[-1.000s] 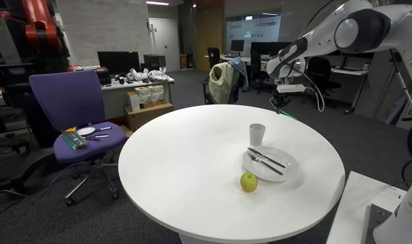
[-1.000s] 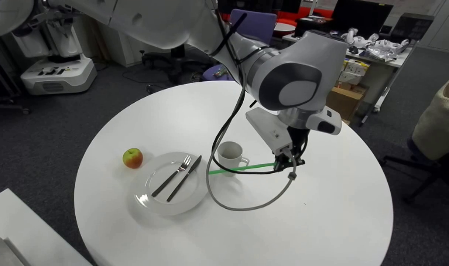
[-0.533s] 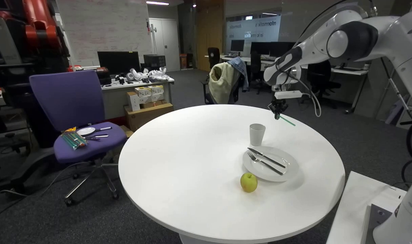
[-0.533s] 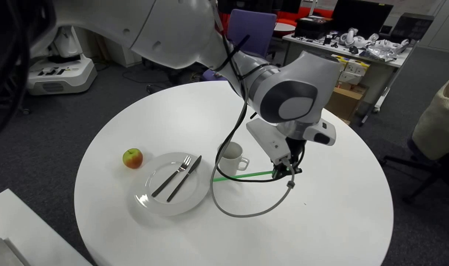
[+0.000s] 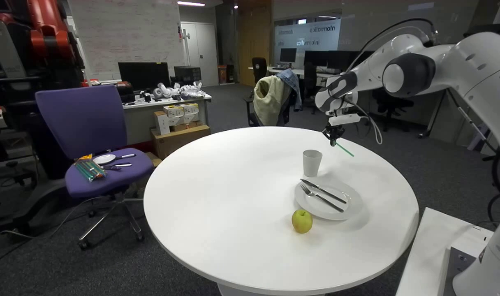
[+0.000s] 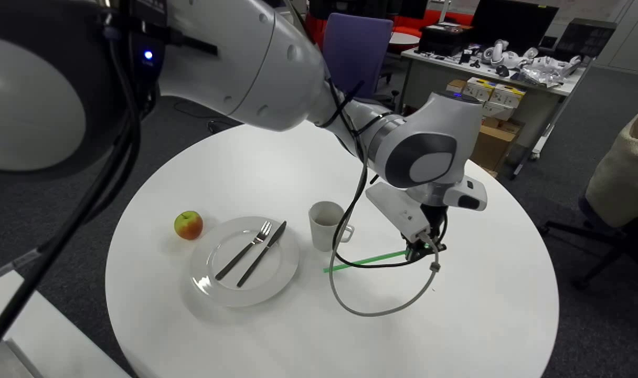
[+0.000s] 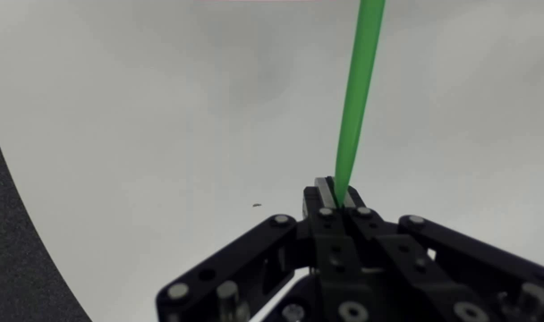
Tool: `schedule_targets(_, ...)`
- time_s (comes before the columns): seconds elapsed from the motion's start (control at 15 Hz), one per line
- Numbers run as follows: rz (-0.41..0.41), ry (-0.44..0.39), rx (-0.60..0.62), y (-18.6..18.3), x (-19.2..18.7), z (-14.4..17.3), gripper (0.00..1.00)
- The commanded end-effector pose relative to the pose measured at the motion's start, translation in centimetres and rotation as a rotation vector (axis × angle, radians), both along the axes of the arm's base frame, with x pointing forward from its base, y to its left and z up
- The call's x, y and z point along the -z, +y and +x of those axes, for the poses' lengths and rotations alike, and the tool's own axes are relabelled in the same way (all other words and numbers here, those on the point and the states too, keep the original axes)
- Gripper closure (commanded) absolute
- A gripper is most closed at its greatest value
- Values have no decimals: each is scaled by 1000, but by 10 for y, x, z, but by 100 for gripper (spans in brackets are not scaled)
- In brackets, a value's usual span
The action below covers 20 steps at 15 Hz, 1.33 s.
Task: Remove the green straw from the white mug and put it on the table
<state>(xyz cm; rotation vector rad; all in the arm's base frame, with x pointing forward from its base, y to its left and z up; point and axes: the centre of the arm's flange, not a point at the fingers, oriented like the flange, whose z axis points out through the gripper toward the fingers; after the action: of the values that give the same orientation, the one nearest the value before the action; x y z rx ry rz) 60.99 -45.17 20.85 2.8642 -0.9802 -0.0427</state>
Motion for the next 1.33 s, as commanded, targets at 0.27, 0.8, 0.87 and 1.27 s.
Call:
schedule_targets(0.27,-34,-36,-27,-19,28,41,100)
schedule_targets(0.8,-10,-52,-31,-23,35,51,51)
schedule_targets(0.87,-2,-49,-27,-23,37,51,42)
schedule_targets(1.27,28,-31,-10,-25,43,52,1)
